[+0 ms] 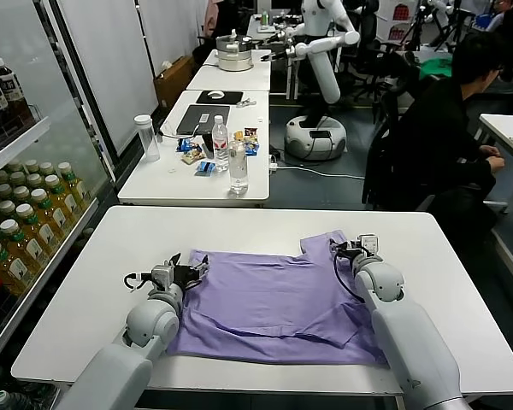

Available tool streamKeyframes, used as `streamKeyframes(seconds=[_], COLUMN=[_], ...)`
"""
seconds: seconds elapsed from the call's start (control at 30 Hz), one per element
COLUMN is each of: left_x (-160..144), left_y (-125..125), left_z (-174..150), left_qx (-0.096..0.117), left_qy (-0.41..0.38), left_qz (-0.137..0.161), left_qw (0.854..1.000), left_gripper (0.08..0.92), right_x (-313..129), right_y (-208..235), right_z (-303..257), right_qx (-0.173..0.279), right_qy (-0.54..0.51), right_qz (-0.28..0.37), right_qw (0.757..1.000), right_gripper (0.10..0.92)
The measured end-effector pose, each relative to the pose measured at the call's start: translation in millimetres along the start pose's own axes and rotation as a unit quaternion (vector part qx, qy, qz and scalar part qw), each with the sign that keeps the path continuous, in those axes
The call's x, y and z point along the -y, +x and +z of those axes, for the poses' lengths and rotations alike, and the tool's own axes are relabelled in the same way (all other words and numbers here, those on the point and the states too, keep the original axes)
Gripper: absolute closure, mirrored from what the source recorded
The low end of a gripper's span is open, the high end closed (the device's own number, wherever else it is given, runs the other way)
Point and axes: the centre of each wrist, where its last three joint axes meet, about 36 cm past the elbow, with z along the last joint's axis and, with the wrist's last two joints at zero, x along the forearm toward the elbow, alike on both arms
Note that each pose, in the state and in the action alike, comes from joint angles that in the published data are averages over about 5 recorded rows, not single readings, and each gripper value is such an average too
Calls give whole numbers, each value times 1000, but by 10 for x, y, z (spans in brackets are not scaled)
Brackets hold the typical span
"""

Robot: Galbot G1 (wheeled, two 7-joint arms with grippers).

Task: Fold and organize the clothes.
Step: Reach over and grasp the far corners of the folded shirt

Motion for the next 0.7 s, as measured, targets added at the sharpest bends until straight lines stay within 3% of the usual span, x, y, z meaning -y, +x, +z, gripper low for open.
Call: streamKeyframes(seconds=[0.4, 0.7], left_x=[-25, -51], left_y=[-42, -12], left_z=[49, 42], left_qx=[-16, -4], left_qy=[15, 30], left_qz=[13, 16], left_qw=[1000, 999], left_gripper=[657, 885], right_x=[12, 16], right_y=[-27, 66], right_z=[63, 40], right_qx=[-9, -1], right_qy=[4, -4], right_qz=[-10, -28], right_qw=[1000, 1000], right_gripper=[634, 883])
